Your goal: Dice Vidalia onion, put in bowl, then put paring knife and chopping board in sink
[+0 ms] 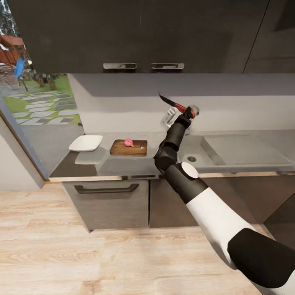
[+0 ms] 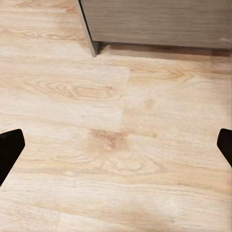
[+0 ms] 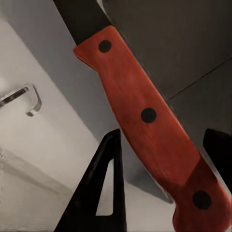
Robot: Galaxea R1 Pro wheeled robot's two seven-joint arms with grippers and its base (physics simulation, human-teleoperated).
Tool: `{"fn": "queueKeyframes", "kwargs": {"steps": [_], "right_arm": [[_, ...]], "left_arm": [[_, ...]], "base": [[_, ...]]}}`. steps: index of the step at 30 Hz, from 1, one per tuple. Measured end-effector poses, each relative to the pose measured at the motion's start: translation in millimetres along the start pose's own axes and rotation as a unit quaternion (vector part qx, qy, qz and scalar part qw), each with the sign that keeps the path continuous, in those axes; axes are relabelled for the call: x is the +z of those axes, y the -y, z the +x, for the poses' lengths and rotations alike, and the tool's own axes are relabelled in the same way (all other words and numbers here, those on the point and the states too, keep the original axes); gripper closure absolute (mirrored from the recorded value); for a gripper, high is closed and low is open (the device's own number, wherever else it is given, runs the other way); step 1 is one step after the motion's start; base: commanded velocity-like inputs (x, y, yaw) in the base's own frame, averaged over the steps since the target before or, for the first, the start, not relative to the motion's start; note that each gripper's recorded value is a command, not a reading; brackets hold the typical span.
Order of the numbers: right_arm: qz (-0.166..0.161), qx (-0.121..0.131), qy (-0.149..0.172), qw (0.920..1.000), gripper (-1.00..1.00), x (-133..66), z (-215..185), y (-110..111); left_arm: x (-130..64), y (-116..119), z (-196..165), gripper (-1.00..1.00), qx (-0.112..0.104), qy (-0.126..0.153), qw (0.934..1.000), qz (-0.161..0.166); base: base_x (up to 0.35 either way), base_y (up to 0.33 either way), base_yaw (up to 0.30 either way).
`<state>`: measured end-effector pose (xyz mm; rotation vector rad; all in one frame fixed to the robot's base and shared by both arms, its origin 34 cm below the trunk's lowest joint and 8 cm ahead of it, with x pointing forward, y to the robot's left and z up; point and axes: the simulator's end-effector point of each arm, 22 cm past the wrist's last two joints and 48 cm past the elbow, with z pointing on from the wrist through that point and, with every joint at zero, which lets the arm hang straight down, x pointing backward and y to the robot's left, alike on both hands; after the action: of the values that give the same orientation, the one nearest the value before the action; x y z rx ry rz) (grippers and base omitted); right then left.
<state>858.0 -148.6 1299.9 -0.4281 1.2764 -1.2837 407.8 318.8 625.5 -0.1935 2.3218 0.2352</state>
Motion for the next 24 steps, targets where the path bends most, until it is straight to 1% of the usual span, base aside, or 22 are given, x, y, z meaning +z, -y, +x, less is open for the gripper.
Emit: {"fn": "queueKeyframes", "kwargs": {"steps": [1,3,4,6,8,9,11,12,14,15,16,18,21,24], "right_arm": [[-0.012,-0.001,-0.001,0.9999,1.0,0.7,1,-6],[-0.051,0.0,-0.004,0.9987,1.0,0.3,2,-24],[-0.086,0.002,-0.005,0.9963,1.0,-1.5,2,-40],[-0.143,0.003,-0.006,0.9897,1.0,-7.2,3,-65],[-0.19,0.002,-0.004,0.9817,1.0,-14.9,1,-85],[-0.201,-0.002,0.004,0.9795,1.0,-20.2,-4,-90],[-0.207,-0.01,0.021,0.978,1.0,-28.2,-15,-94],[-0.207,-0.016,0.038,0.9775,1.0,-35.0,-26,-94],[-0.202,-0.018,0.054,0.9777,1.0,-41.0,-37,-91],[-0.198,-0.02,0.067,0.9777,1.0,-46.3,-46,-88],[-0.192,-0.023,0.089,0.977,1.0,-56.4,-61,-84],[-0.184,-0.031,0.118,0.9753,1.0,-70.5,-79,-81],[-0.167,-0.035,0.14,0.9752,1.0,-80.8,-93,-74],[-0.153,-0.03,0.15,0.9764,1.0,-84.4,-99,-66]], "left_arm": [[0.1,0,0,-1.0,0.0,0.0,1.0,0.0],[0.1,1,0,-1.0,0.0,0.0,1.0,0.0],[0.0,1,0,-1.0,0.0,0.0,1.0,0.001],[-0.7,5,1,-1.0,-0.002,-0.001,1.0,0.003],[-1.0,7,1,-1.0,-0.003,-0.001,1.0,0.004],[-1.1,7,1,-1.0,-0.003,-0.001,1.0,0.004],[-1.2,8,1,-1.0,-0.004,-0.001,1.0,0.004],[-1.3,7,1,-1.0,-0.004,-0.001,1.0,0.003],[-1.2,7,1,-1.0,-0.004,-0.001,1.0,0.003],[-1.2,7,1,-1.0,-0.004,-0.001,1.0,0.002],[-1.2,6,1,-1.0,-0.004,-0.001,1.0,0.002],[-1.0,5,1,-1.0,-0.004,-0.001,1.0,0.001],[-1.0,5,1,-1.0,-0.004,-0.001,1.0,0.001],[-1.0,4,1,-1.0,-0.004,-0.001,1.0,0.0]], "base": [[0.014,-0.014,0.0],[0.007,-0.007,0.0],[0.003,-0.003,0.0],[0.001,-0.002,0.0],[0.0,0.0,0.0],[0.0,0.0,0.0],[0.0,0.0,0.0],[0.0,0.0,0.0],[0.0,0.0,0.0],[0.0,0.0,0.0],[0.0,0.0,0.0],[0.0,0.0,0.0],[0.055,0.0,0.0],[0.146,0.0,0.0]]}}
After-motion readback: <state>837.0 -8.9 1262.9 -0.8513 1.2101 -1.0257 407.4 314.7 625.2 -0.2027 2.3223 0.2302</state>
